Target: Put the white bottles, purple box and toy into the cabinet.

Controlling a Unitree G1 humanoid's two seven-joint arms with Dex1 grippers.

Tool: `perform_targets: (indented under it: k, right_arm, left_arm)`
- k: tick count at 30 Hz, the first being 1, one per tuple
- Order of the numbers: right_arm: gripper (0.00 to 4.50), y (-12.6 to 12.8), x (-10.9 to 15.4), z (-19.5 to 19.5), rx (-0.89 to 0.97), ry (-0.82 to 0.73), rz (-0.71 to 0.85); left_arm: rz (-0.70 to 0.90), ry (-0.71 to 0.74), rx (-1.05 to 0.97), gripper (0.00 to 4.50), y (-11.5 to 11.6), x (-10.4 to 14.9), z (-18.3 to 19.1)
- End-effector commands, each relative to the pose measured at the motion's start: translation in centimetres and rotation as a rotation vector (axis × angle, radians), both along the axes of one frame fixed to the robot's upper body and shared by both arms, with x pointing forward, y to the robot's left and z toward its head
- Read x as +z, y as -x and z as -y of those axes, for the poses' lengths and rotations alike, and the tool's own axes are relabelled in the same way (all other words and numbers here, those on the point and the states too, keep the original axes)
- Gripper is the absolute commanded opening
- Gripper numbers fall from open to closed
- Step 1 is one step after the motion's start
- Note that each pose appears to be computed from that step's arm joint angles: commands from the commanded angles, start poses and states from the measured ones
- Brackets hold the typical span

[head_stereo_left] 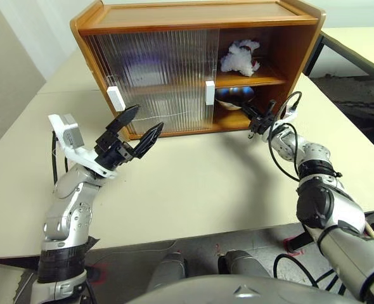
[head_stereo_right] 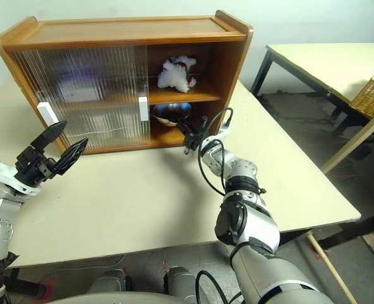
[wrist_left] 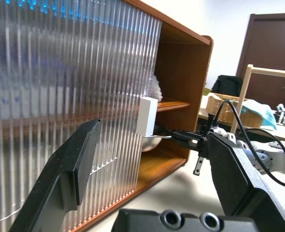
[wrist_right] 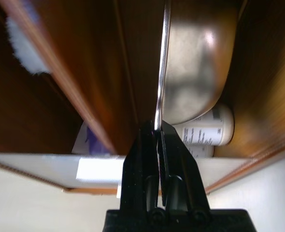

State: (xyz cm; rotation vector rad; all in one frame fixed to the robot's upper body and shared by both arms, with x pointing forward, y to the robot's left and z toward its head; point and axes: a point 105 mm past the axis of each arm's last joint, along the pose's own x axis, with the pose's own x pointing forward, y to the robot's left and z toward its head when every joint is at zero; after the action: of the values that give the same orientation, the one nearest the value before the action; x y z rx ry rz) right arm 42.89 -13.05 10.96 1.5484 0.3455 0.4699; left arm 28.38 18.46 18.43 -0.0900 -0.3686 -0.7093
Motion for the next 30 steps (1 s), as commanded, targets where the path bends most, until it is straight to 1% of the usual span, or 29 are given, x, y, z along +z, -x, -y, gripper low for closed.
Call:
perform_targets:
  k: [1, 6, 13, 27, 30]
  right_arm:
    - [0.02, -0.5, -0.5, -0.5, -0.028, 0.009, -0.016]
    - [0.02, -0.5, -2.5, -1.0, -0.058, 0.057, -0.061]
    - [0.02, -0.7, -3.7, 0.1, -0.142, 0.071, -0.09]
    - [0.02, -1.4, -3.8, 1.5, -0.256, 0.125, -0.092]
    - [0.69, -1.5, -3.7, 1.6, -0.255, 0.139, -0.086]
  left_arm:
    - [-0.004, -0.012, 0.01, 4.5, 0.4, 0.2, -0.3]
    - [0.001, -0.023, 0.029, 4.5, 0.5, 0.5, -0.7]
    - [0.003, -0.029, 0.03, 4.5, 0.5, 0.8, -0.8]
    - [0.011, -0.036, 0.022, 4.5, 0.5, 1.1, -0.7]
    - [0.011, -0.036, 0.018, 4.5, 0.4, 1.1, -0.6]
